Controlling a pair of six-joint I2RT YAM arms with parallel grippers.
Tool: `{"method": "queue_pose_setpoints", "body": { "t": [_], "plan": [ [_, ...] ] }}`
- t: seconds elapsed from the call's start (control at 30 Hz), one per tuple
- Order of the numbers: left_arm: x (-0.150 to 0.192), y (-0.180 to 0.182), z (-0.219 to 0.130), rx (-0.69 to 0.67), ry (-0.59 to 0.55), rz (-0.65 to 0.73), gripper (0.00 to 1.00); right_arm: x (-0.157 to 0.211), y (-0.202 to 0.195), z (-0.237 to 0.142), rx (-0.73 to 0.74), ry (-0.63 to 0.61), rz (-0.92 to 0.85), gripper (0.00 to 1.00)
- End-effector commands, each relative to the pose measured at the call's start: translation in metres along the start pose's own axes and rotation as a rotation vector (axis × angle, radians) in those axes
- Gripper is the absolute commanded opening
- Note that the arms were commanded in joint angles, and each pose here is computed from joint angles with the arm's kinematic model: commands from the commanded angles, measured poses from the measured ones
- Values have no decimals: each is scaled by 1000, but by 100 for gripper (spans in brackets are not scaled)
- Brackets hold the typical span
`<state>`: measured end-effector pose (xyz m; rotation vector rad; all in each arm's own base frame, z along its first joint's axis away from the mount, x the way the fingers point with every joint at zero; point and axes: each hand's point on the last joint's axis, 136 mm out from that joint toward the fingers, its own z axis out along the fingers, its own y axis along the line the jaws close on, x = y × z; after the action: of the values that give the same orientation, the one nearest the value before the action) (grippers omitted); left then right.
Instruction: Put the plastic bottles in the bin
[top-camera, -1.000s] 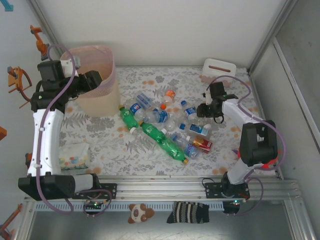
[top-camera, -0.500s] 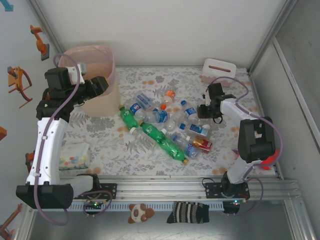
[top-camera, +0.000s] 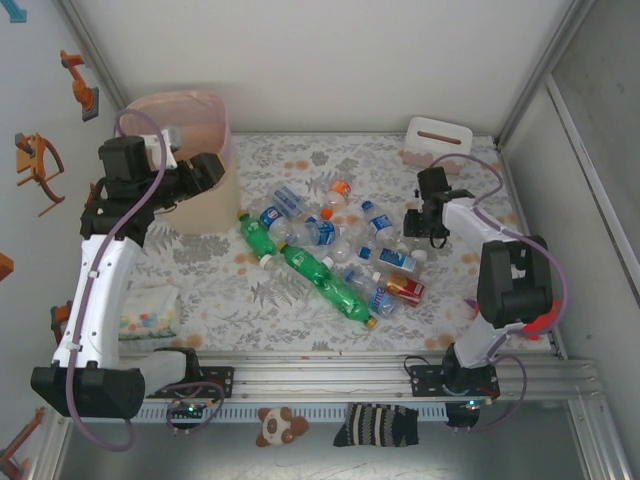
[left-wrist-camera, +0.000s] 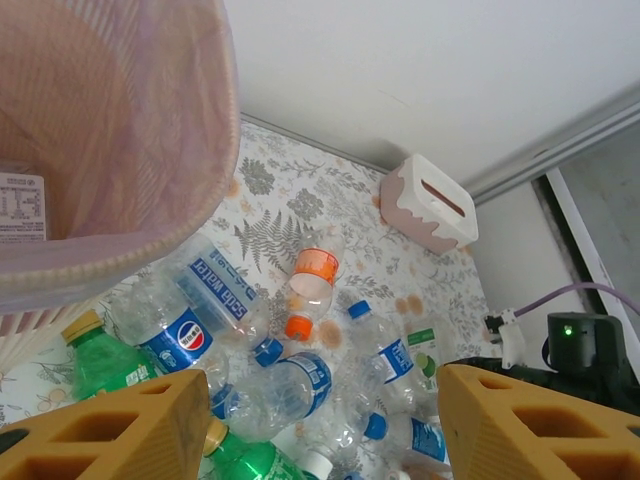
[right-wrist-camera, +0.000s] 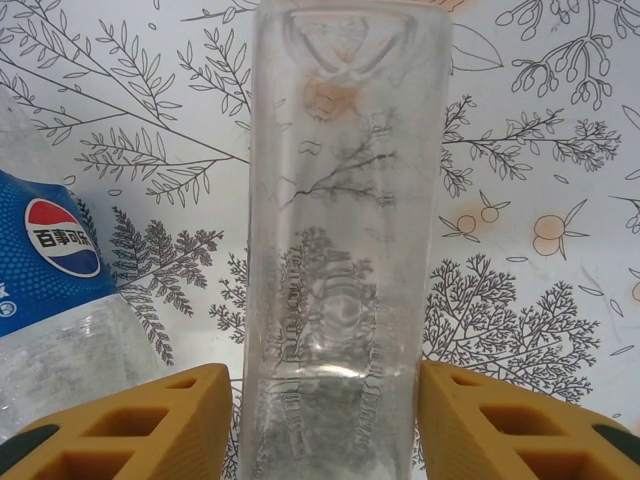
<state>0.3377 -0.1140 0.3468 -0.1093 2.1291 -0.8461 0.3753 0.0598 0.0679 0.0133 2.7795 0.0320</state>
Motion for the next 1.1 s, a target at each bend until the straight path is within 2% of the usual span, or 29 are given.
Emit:
{"method": "queue_pose_setpoints", "body": {
  "t": [0.0, 0.53, 0.7, 0.87, 1.07],
  "plan": [
    [2, -6, 1, 30, -2, -7, 61, 14, -2, 10, 0, 65, 23, 52],
    [10, -14, 6, 50, 15, -5, 61, 25, -9, 25, 10, 104, 41, 52],
    [11, -21, 6, 66, 16, 4, 61, 24, -10, 22, 11, 97, 42, 47],
    [14, -31, 8, 94, 19, 24, 61, 10, -13, -5, 26, 15, 45, 43],
    [16, -52, 14, 153, 16, 54, 62, -13, -4, -65, -49, -139, 32, 41]
  ]
}}
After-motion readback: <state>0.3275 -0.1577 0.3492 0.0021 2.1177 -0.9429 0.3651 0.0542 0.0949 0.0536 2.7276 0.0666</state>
